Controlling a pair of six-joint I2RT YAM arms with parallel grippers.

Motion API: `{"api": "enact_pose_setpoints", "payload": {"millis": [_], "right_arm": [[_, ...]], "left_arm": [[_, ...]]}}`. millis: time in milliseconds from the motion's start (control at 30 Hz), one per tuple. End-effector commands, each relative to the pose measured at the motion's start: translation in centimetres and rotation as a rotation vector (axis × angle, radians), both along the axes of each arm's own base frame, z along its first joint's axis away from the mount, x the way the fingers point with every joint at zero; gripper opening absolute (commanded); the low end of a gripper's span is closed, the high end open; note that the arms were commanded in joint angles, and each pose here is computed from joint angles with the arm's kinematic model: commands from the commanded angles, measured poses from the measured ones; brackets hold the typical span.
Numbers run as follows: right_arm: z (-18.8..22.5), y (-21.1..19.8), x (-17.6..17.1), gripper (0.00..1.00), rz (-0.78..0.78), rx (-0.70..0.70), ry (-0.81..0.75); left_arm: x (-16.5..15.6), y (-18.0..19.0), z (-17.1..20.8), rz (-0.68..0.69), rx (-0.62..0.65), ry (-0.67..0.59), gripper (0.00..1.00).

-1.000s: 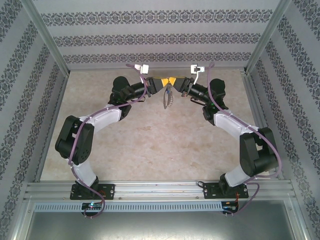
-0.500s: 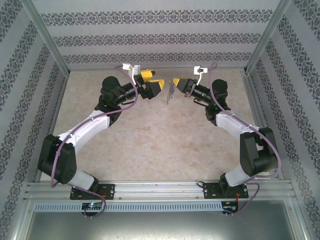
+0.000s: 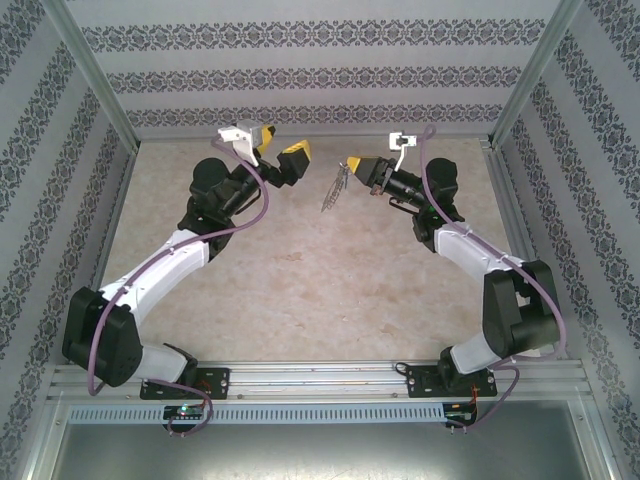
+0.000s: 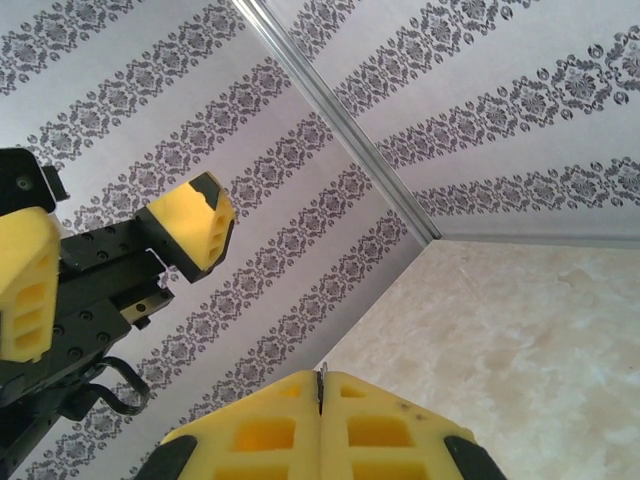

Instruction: Put the keys on the keyring

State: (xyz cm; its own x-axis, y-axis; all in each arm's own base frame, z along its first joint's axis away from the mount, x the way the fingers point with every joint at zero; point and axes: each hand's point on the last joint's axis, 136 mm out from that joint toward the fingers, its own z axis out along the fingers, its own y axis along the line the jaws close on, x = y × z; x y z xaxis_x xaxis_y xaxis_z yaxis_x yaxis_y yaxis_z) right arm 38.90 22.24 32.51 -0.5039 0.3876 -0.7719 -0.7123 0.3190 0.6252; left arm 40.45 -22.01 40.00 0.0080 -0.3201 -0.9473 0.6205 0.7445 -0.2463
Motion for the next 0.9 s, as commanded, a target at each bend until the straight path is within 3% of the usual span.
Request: {"api": "enact_pose_setpoints", "payload": {"millis": [0,133,233,433,633,867], "right_arm": [[1.9,-0.5,-0.9,0.0,-0.006,-0.011,-0.087],[2.2,-0.6,-1.1,0.0,-0.011,-0.022,-0.097],[2.2,-0.7,-1.3,0.0,-0.014,-0.034,-0.099],[2.2,-0.7,-1.5,0.0,-0.001,-0.055,-0.11],[2.2,-0.5,-1.8,0.0,0.065,-0.076,-0.115],[1.1,-0.6,-1.4,0.0,0.073,-0.079,-0.089]], "left_arm": [[0.2,0.3,2.7,0.019,0.034,-0.079,1.0],[-0.2,-2.2,3.3,-0.106,0.139,-0.165,1.0],[0.4,-3.3,3.7,-0.153,0.201,-0.144,1.0],[1.0,-4.1,4.9,-0.156,0.199,-0.275,1.0],[2.6,-4.0,4.0,-0.153,0.171,-0.196,0.99],[3.4,-4.3,0.7,-0.277,0.125,0.042,0.88]]}}
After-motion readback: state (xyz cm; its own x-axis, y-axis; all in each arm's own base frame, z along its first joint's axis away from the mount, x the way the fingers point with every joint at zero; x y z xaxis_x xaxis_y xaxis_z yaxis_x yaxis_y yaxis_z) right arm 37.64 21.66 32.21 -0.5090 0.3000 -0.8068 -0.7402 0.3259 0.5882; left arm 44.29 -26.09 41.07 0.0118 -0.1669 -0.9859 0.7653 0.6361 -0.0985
